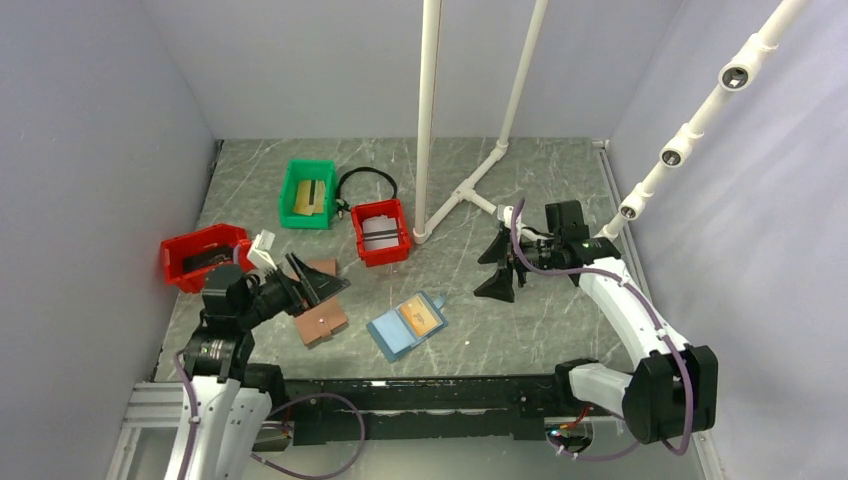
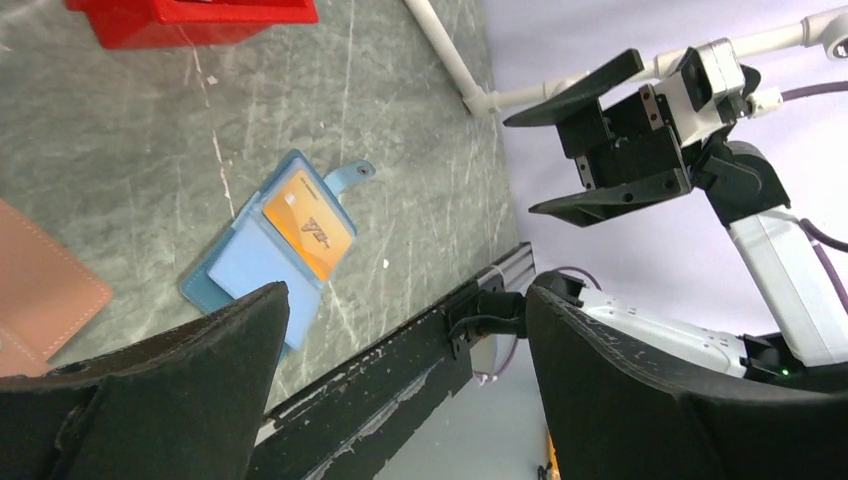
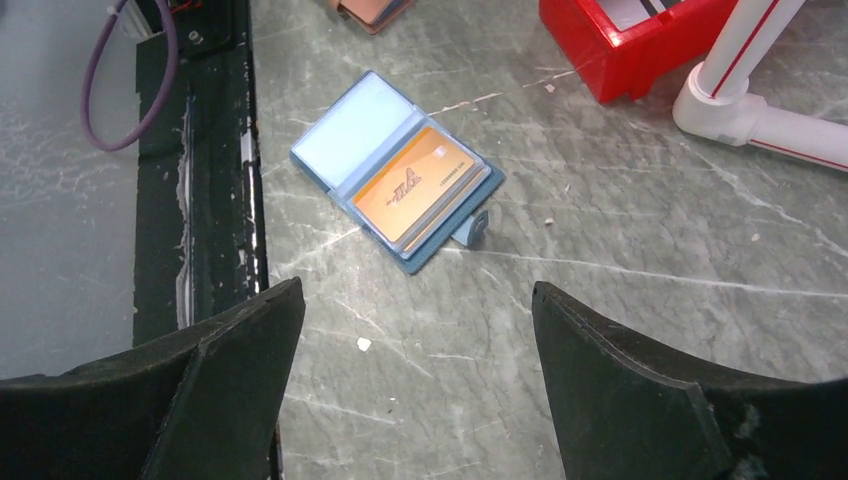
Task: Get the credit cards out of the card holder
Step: Remove the credit card from the card holder.
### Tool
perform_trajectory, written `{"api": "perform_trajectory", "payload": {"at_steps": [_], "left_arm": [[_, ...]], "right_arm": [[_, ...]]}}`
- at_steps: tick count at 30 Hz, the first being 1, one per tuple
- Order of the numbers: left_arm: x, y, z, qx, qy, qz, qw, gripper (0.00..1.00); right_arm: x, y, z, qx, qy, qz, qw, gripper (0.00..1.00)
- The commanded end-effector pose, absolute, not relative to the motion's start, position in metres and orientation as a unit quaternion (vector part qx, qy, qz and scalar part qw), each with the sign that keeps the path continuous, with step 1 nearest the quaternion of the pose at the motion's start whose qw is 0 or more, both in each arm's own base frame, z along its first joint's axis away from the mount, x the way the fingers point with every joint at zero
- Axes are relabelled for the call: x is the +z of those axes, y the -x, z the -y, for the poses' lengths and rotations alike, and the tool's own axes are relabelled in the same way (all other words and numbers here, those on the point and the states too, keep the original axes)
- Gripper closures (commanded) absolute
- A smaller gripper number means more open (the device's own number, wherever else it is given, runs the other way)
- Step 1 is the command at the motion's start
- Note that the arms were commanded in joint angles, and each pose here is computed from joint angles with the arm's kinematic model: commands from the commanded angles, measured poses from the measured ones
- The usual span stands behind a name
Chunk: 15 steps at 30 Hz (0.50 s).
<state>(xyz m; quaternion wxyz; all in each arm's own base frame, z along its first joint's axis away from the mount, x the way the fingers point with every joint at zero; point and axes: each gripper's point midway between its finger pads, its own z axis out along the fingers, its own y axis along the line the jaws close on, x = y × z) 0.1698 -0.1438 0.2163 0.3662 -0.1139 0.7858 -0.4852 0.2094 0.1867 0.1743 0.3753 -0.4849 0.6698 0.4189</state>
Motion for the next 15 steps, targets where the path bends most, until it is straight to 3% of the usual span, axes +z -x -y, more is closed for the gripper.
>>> {"api": "perform_trajectory", "payload": {"at_steps": [1, 7, 15], "left_arm": [[0.222, -0.182, 0.160, -0.500, 0.089, -0.780, 0.366, 0.08], [0.198, -0.175, 0.224, -0.457, 0.026, -0.824, 0.333, 0.10], [0.144, -0.183, 0.284, -0.355, 0.035, -0.878, 0.318, 0.23]], "right_arm": [[0.176, -0.221, -0.191, 0.424, 0.470, -0.672, 0.384, 0.13], [0.158, -0.218, -0.204, 0.431, 0.471, -0.690, 0.341, 0.14], [0.142, -0.216, -0.225, 0.442, 0.448, -0.713, 0.309, 0.18]]}}
